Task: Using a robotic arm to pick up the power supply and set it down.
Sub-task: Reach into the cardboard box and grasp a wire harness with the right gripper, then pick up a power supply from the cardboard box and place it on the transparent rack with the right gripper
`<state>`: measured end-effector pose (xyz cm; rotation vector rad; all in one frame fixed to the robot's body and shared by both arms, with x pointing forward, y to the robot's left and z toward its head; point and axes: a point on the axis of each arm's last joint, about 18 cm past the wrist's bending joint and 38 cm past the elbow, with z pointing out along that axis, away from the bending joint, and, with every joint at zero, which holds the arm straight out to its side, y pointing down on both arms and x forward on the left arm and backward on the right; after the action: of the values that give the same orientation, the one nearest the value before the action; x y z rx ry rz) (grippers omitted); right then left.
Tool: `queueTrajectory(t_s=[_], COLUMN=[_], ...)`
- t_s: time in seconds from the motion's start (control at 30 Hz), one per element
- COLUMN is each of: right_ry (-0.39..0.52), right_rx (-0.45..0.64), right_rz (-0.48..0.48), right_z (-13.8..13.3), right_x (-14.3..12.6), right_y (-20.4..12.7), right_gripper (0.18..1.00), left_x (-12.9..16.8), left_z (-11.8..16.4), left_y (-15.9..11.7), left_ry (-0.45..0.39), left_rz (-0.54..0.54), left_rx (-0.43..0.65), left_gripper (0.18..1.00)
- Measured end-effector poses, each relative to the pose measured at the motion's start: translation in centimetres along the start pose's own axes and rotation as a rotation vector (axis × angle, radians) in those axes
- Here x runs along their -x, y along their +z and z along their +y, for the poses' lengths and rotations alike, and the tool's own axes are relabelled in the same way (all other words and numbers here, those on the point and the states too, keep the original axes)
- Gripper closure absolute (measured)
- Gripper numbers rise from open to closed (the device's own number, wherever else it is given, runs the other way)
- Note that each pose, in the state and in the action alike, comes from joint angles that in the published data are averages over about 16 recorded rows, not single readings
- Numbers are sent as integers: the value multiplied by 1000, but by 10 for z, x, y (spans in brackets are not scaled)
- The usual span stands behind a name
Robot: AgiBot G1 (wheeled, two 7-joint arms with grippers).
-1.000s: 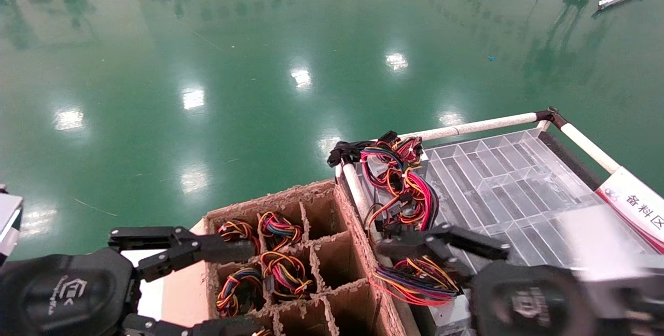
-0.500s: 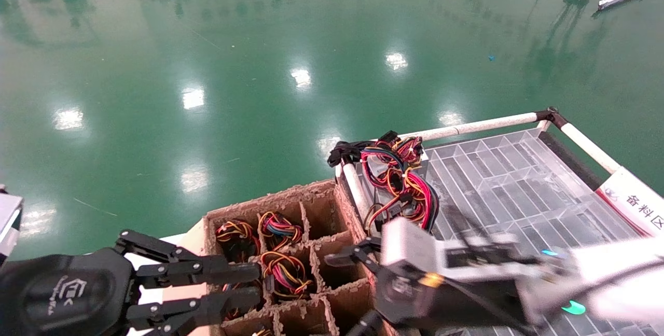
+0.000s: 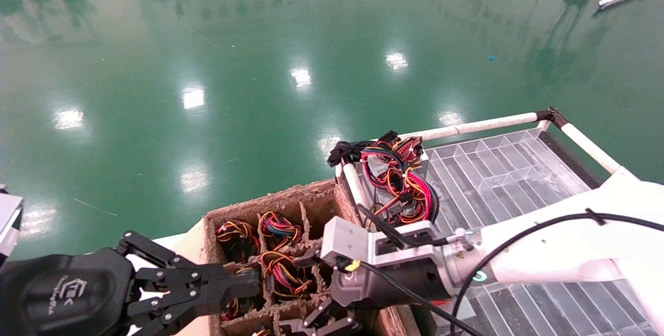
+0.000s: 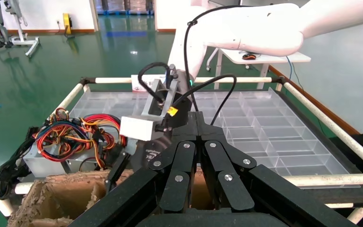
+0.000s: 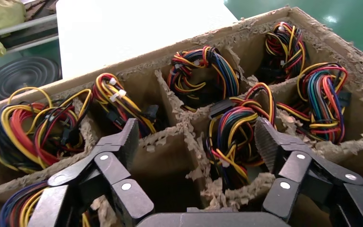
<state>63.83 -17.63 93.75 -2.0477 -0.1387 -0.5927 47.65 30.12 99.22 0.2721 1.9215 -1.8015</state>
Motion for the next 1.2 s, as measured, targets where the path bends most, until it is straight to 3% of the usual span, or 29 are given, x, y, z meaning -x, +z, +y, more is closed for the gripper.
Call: queueTrajectory(t_s=[0.3,0.67,1.07,1.2], right_ry=[8,30,63,76], right_rx=[33,63,47,15], right_rz=[6,24,29,35], right_z=[2,4,4,1], right_x=[-8,-14,-15,-15], right_y=[14,24,22,15], right_gripper=[373,629,873,917], left_x=[0,0,0,0], left_z=[0,0,0,0], left_y=[0,0,0,0], left_ry=[0,0,0,0], left_rz=[0,0,0,0], left_rx=[0,0,0,0], left_gripper=[967,852,599,492])
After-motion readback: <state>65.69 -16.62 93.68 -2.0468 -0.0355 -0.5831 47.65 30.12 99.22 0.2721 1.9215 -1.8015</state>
